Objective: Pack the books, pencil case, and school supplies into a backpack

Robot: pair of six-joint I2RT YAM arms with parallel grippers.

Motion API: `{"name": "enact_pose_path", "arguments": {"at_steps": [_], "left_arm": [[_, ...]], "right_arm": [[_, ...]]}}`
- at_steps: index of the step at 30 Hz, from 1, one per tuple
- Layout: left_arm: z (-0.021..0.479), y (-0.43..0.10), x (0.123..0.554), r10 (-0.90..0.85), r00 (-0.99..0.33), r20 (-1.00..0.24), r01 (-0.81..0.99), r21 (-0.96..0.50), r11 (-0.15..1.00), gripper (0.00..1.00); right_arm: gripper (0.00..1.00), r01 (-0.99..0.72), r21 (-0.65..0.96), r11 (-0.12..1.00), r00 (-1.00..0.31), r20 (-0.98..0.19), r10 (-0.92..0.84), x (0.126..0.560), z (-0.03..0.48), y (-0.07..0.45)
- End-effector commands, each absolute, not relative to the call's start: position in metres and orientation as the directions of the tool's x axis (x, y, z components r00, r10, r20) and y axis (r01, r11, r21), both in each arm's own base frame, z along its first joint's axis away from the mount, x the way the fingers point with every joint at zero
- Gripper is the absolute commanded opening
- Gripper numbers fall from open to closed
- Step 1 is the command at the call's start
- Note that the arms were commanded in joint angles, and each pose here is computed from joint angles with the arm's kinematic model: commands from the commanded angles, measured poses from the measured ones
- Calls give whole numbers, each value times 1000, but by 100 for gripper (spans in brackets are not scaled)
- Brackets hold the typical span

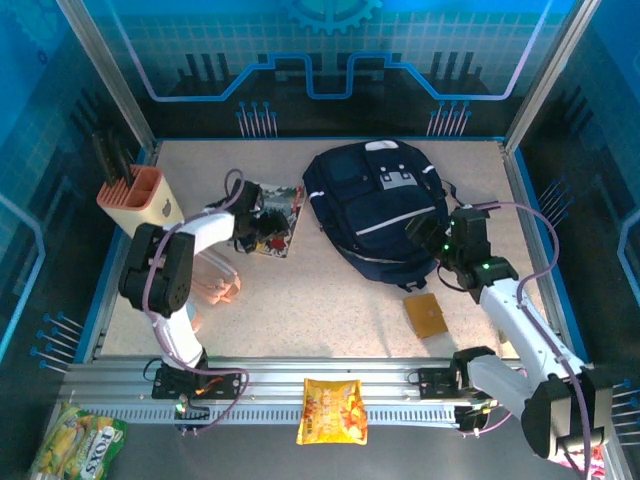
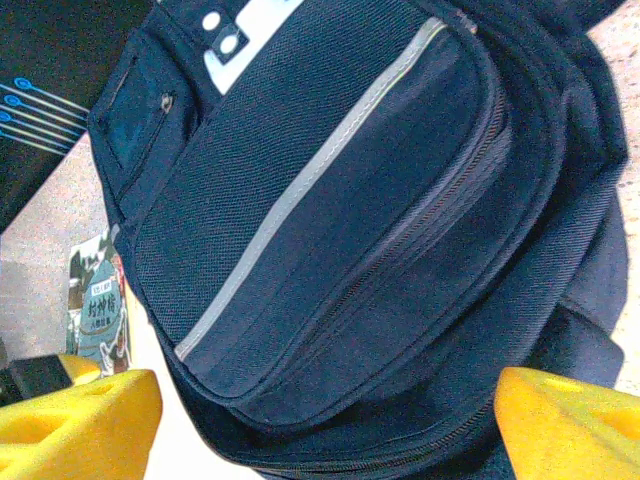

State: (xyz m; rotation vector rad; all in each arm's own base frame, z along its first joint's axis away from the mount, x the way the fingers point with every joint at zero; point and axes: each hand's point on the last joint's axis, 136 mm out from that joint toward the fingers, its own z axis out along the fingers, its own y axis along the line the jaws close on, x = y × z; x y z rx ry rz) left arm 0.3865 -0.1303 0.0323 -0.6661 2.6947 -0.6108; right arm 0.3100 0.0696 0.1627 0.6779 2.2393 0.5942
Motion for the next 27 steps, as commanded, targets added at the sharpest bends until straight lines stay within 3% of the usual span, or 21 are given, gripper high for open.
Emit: {"name": "enact_pose_path", "arguments": {"at_steps": [1, 7, 13, 18, 22, 27], "left_arm": [[2, -159, 316, -545, -838, 31, -501, -438, 746, 83], [2, -193, 273, -512, -856, 75, -487, -451, 748, 83], [48, -202, 298, -445, -895, -25, -367, -523, 769, 86], [83, -168, 326, -455, -879, -140, -321, -533, 783, 89], [103, -132, 341, -436, -862, -258, -256, -522, 814, 98], [114, -107, 346, -372, -861, -348, -206, -431, 878, 99]], "right_arm": [[87, 235, 610, 757, -583, -535, 612, 325, 187, 81], [87, 186, 587, 788, -616, -556, 559, 331, 188, 105], [86, 99, 547, 831, -664, -586, 465, 333, 191, 142], [85, -17, 506, 862, -711, -612, 346, 331, 191, 189], [87, -122, 461, 879, -767, -606, 211, 326, 177, 239], [88, -211, 445, 870, -833, -548, 79, 322, 152, 295]]}}
